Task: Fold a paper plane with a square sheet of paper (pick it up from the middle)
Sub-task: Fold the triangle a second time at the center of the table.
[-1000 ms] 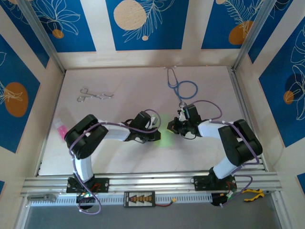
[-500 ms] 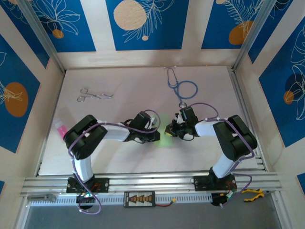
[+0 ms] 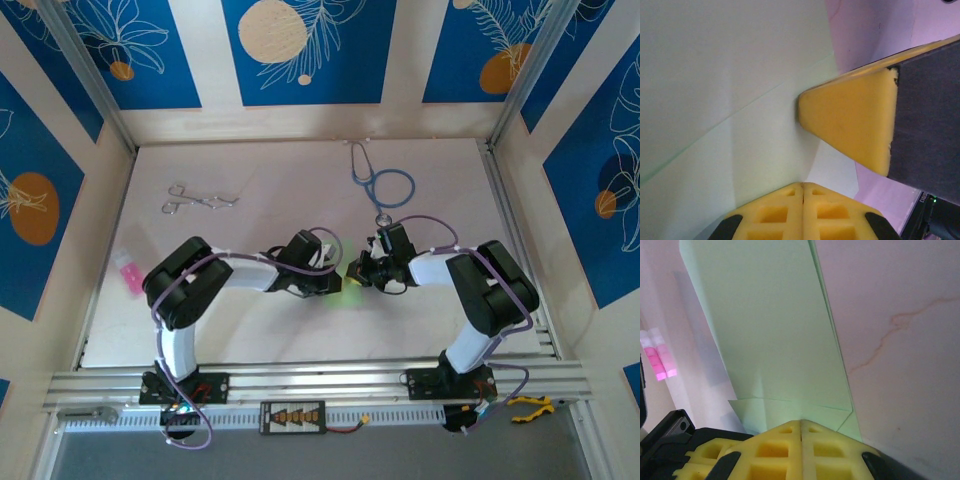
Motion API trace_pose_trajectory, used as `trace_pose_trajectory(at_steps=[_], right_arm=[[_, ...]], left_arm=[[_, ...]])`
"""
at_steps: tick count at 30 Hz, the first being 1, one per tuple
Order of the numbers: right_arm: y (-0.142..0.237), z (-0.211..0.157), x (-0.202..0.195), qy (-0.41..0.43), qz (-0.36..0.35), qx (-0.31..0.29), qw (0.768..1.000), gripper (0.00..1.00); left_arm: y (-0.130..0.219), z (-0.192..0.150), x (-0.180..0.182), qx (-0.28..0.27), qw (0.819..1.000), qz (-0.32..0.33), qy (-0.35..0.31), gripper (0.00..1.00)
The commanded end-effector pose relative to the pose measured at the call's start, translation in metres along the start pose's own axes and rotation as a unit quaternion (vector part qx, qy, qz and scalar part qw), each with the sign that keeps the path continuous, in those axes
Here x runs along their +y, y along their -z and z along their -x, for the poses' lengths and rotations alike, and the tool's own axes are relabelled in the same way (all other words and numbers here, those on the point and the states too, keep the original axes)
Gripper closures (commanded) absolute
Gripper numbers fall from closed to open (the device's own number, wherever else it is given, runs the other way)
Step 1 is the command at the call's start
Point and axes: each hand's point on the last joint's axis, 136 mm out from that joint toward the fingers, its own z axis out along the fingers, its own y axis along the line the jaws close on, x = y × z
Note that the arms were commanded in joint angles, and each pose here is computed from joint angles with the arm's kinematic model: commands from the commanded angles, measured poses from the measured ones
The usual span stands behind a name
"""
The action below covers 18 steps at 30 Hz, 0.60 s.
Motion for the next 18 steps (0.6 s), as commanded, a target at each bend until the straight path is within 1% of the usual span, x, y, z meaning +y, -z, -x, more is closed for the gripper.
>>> trace_pose_trajectory(at_steps=[1, 7, 18], right_arm=[[-0.006, -0.013, -0.036, -0.037, -0.062, 0.018, 0.997, 1.0], [-0.006, -0.013, -0.039, -0.038, -0.072, 0.019, 0.996, 1.0], [-0.005, -0.013, -0.039, -0.027, -0.091, 0.02, 0.995, 1.0]], left_arm=[[-0.006, -0.017, 0.015, 0.031, 0.999, 0.027, 0.015, 0.95], [0.003, -0.038, 0.027, 0.051, 0.997, 0.038, 0.031, 0.95], [0.018, -0.066, 0.032, 0.089, 0.995, 0.043, 0.012, 0.94]])
